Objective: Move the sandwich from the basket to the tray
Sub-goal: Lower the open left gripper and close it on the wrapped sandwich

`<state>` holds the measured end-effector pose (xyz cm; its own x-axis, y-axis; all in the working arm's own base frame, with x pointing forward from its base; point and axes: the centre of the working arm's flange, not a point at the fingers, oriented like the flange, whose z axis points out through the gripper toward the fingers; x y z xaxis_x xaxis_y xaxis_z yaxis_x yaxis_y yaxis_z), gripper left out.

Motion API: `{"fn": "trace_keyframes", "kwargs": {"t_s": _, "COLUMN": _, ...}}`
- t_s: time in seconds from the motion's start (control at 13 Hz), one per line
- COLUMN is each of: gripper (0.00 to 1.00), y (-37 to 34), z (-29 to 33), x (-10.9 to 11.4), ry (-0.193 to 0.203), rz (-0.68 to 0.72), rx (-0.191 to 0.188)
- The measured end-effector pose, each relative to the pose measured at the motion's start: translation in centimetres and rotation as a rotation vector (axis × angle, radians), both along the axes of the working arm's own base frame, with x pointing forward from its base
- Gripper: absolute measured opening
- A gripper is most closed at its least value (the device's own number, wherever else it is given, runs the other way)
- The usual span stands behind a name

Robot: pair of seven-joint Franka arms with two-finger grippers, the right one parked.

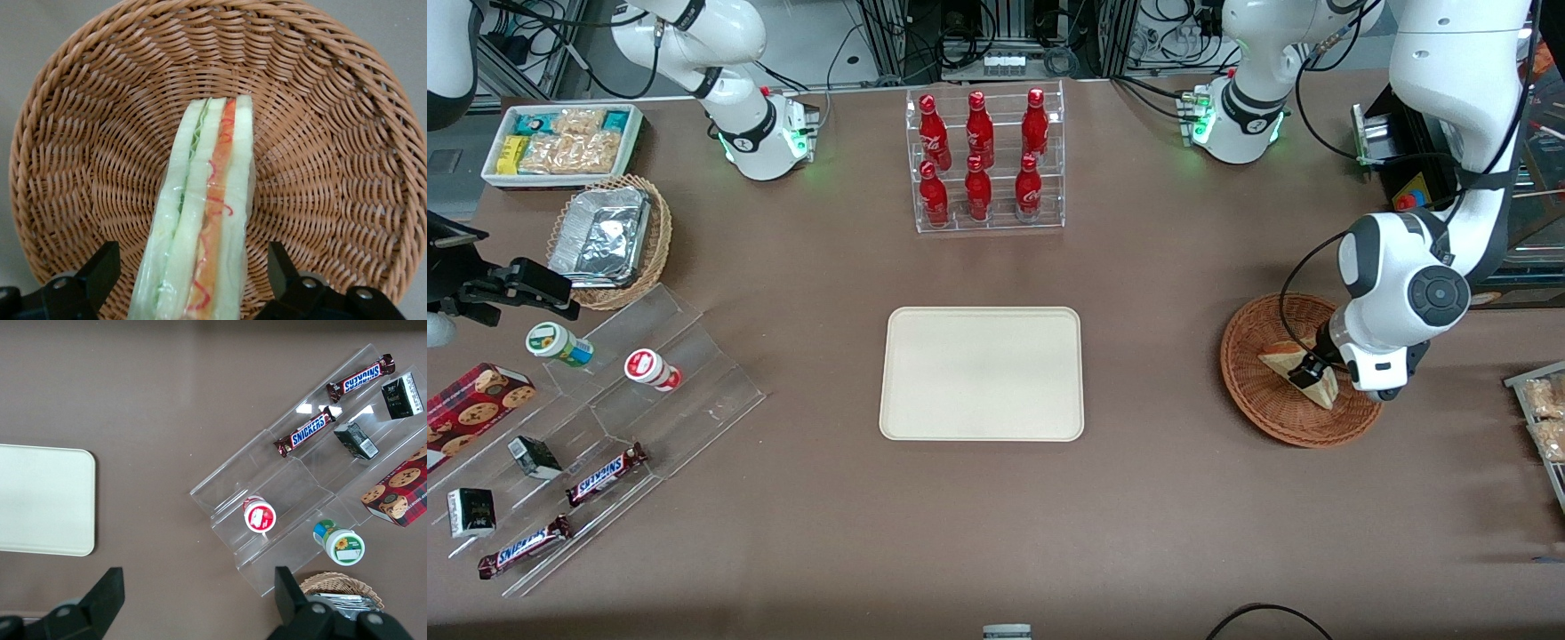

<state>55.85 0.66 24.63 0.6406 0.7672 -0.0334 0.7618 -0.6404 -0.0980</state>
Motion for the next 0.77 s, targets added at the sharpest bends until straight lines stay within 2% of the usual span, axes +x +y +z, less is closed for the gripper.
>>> {"fn": "trace_keyframes", "kwargs": {"t_s": 0.08, "gripper": 0.96, "y": 0.2, "z": -0.4, "x": -0.1, "ry": 0.003, "rz": 0.004, "rx": 0.001}}
{"fn": "trace_keyframes", "kwargs": {"t_s": 0.15, "gripper": 0.87, "y": 0.4, "z": -0.7, "x": -0.2, "ry": 0.005, "rz": 0.007, "rx": 0.002}}
{"fn": "trace_keyframes", "kwargs": {"t_s": 0.31, "gripper": 0.62, "y": 0.4, "z": -1.0, "x": -0.2, "ry": 0.005, "rz": 0.007, "rx": 0.002}}
{"fn": "trace_keyframes", "kwargs": {"t_s": 0.38, "gripper": 0.62, "y": 0.4, "z": -0.9, "x": -0.1, "ry": 0.003, "rz": 0.007, "rx": 0.002}}
{"fn": "trace_keyframes", "kwargs": {"t_s": 0.46, "gripper": 0.56, "y": 0.4, "z": -0.6, "x": -0.1, "ry": 0.005, "rz": 0.007, "rx": 0.003}}
{"fn": "trace_keyframes", "kwargs": {"t_s": 0.62, "gripper": 0.35, "y": 0.3, "z": 1.0, "x": 0.3, "ry": 0.031, "rz": 0.007, "rx": 0.004}}
{"fn": "trace_keyframes", "kwargs": {"t_s": 0.77, "gripper": 0.27, "y": -0.4, "z": 4.4, "x": 1.5, "ry": 0.038, "rz": -0.004, "rx": 0.006}}
